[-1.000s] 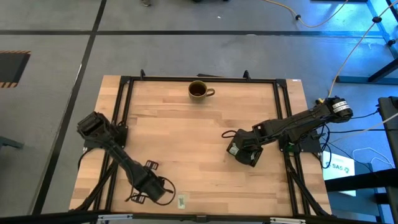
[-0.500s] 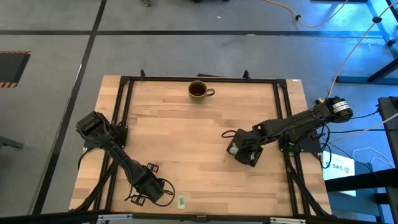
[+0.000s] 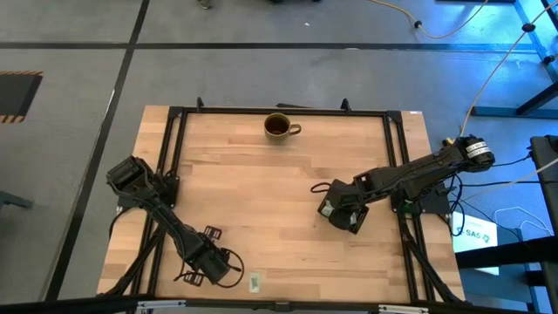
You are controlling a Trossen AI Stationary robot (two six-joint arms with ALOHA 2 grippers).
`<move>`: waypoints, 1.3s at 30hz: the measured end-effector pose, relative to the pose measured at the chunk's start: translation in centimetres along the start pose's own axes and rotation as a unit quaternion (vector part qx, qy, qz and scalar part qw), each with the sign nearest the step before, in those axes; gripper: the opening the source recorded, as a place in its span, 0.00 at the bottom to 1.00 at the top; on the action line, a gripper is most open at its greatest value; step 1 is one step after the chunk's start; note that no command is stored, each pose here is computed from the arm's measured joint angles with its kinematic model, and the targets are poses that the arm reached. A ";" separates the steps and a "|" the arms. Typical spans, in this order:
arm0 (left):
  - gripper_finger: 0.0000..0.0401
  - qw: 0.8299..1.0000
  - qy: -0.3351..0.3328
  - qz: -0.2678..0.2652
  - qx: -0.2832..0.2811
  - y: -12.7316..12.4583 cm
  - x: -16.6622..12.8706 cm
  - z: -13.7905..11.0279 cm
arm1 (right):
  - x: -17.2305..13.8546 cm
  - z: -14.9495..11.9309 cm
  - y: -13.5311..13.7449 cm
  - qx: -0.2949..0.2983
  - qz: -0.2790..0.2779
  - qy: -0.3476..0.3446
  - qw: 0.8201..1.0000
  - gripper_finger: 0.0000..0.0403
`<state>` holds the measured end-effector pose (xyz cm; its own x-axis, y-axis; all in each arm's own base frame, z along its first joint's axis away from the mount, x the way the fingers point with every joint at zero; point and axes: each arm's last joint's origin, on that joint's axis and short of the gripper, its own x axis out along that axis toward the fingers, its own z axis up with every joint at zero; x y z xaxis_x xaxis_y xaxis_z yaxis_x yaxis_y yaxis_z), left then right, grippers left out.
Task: Pick and place Stevia / Truvia into bins
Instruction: Put the stevia packet into the black bin
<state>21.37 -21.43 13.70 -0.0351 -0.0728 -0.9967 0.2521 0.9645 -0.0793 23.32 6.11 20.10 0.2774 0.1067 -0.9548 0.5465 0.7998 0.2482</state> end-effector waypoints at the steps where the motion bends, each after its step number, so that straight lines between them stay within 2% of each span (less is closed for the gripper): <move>1: 0.02 1.000 0.002 0.001 -0.001 0.0 0.1 0.0 | 0.0 0.0 0.0 0.000 0.000 0.000 1.000 0.11; 7: 0.01 1.000 0.009 0.005 -0.025 0.1 0.5 0.1 | 0.0 0.0 0.0 0.001 -0.002 -0.003 1.000 0.11; 11: 0.01 0.999 -0.006 0.005 -0.036 0.1 -0.2 0.4 | -0.1 0.0 0.0 0.018 -0.001 -0.003 1.000 0.11; 16: 0.01 0.994 -0.064 0.045 -0.081 0.8 -1.3 1.7 | -0.1 0.0 0.0 0.057 0.002 -0.005 0.998 0.11; 21: 0.01 0.984 -0.119 0.064 -0.117 1.9 -2.8 3.6 | -0.1 0.1 0.2 0.055 0.017 0.000 0.998 0.12; 24: 0.01 0.974 -0.161 0.094 -0.128 2.9 -4.0 4.9 | -0.1 0.2 0.3 0.053 0.023 -0.004 0.998 0.13; 28: 0.01 0.954 -0.224 0.134 -0.150 4.6 -5.3 6.7 | -0.2 0.4 0.5 0.052 0.035 -0.013 0.998 0.21; 32: 0.01 0.924 -0.271 0.170 -0.210 7.1 -6.3 8.1 | -0.4 0.9 0.9 0.070 0.040 -0.047 0.996 0.30; 35: 0.01 0.900 -0.302 0.196 -0.245 8.9 -6.9 8.9 | -1.1 1.7 1.7 0.075 0.053 -0.099 0.991 0.34; 39: 0.01 0.894 -0.329 0.215 -0.217 10.7 -7.5 9.9 | -2.2 3.0 3.2 0.071 0.120 -0.155 0.978 0.34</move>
<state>33.95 -13.04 20.20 0.5876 0.3315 -0.7381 -0.2977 0.9368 0.1838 26.82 6.64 23.47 0.6254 0.0798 -0.7762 0.5338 0.6818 0.5002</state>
